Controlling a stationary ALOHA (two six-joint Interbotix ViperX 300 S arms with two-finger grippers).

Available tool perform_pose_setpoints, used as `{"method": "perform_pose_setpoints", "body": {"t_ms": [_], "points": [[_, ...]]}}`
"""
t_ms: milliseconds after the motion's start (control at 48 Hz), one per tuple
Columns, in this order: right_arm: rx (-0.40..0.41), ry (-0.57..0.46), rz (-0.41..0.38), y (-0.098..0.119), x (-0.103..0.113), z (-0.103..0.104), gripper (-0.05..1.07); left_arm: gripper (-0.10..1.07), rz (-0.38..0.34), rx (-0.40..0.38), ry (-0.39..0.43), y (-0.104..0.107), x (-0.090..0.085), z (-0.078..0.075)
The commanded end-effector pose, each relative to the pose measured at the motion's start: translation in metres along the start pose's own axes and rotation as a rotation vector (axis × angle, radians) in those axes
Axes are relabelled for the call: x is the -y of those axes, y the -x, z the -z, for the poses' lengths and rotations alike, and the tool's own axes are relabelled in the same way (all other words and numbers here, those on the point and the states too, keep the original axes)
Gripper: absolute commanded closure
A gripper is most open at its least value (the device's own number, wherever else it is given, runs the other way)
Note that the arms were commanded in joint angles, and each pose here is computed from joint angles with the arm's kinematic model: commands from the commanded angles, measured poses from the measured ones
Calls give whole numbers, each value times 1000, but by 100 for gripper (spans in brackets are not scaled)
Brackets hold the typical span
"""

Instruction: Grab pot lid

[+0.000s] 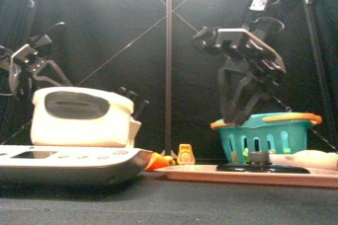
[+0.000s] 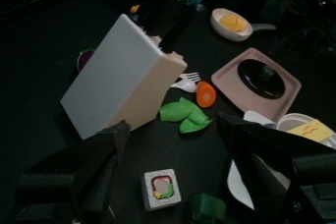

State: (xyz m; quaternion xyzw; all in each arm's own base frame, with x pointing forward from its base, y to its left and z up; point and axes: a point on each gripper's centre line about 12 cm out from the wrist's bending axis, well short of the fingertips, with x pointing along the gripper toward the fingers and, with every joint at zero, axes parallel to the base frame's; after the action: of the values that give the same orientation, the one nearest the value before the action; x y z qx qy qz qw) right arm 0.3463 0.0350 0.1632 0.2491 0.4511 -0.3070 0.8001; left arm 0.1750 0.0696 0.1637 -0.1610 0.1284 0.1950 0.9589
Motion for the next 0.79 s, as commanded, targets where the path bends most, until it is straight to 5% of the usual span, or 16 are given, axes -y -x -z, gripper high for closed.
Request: {"method": "perform_pose_setpoints", "body": {"t_ms": [0,771], "points": [[-4,-22,-21,7,2,0,29,-6,5,18,1,-2,2,-7],[-93,-23,-45,-23,5,29,29,-6,4,17,1,-2,1,-6]]}}
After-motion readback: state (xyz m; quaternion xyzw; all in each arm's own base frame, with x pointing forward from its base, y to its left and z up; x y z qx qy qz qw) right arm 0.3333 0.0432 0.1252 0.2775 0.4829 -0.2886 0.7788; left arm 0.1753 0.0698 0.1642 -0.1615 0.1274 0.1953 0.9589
